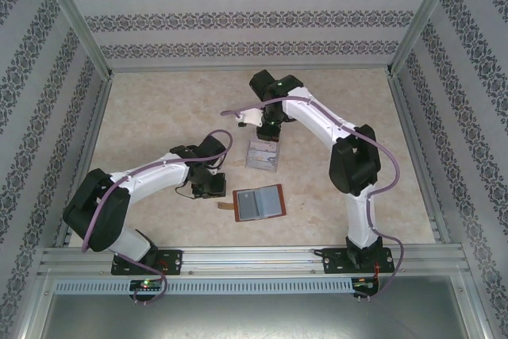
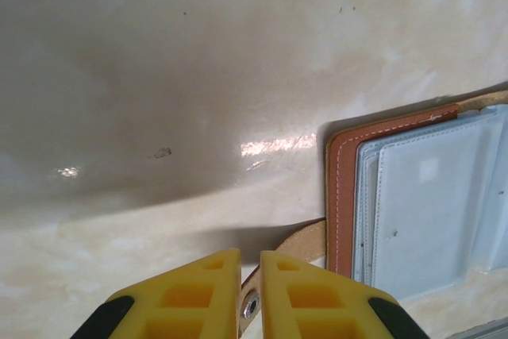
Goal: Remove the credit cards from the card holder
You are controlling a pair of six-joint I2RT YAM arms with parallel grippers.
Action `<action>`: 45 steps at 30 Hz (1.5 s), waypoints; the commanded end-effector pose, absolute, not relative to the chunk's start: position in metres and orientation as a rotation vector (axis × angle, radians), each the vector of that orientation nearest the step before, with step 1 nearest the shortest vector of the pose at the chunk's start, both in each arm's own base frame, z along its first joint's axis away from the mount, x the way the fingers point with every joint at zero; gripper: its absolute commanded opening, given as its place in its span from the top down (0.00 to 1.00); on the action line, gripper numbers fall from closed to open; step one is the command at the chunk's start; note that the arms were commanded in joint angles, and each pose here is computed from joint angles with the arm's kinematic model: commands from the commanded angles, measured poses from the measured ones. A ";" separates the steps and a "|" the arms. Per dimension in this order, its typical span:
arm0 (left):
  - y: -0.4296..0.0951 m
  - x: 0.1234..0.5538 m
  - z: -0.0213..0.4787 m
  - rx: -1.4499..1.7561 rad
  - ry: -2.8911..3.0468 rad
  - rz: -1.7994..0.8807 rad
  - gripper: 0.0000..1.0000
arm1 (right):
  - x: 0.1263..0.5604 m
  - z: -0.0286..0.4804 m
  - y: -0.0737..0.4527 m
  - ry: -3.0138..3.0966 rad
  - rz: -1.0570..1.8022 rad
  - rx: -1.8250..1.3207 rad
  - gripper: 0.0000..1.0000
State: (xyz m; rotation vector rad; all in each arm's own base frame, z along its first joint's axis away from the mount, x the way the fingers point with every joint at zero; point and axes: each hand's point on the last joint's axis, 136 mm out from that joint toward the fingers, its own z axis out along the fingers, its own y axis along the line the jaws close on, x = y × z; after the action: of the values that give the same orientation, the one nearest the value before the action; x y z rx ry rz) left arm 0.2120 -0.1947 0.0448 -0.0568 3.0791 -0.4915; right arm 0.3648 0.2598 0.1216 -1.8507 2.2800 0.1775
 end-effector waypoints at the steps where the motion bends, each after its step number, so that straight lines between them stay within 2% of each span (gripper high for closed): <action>1: -0.187 0.209 0.048 -0.059 3.077 -0.487 0.84 | 0.363 0.115 0.256 2.307 0.207 -1.904 0.94; 17: -0.182 0.210 0.050 -0.085 3.075 -0.481 0.83 | 0.360 0.088 0.257 2.397 0.267 -1.917 0.86; 28: -0.184 0.214 0.055 -0.080 3.066 -0.493 0.83 | 0.377 0.104 0.248 2.387 0.104 -1.823 0.78; 35: -0.196 0.218 0.066 -0.071 3.047 -0.575 0.83 | 0.376 0.125 0.251 2.379 0.110 -1.671 0.78; 45: -0.216 0.215 0.066 -0.016 3.052 -0.648 0.83 | 0.361 0.139 0.257 2.474 0.177 -1.265 0.78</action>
State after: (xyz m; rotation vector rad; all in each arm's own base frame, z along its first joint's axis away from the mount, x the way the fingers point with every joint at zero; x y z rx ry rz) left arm 0.2148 -0.2055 0.0600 -0.0491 3.0594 -0.6060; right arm 0.3610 0.2492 0.1321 -1.4421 2.4412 0.1459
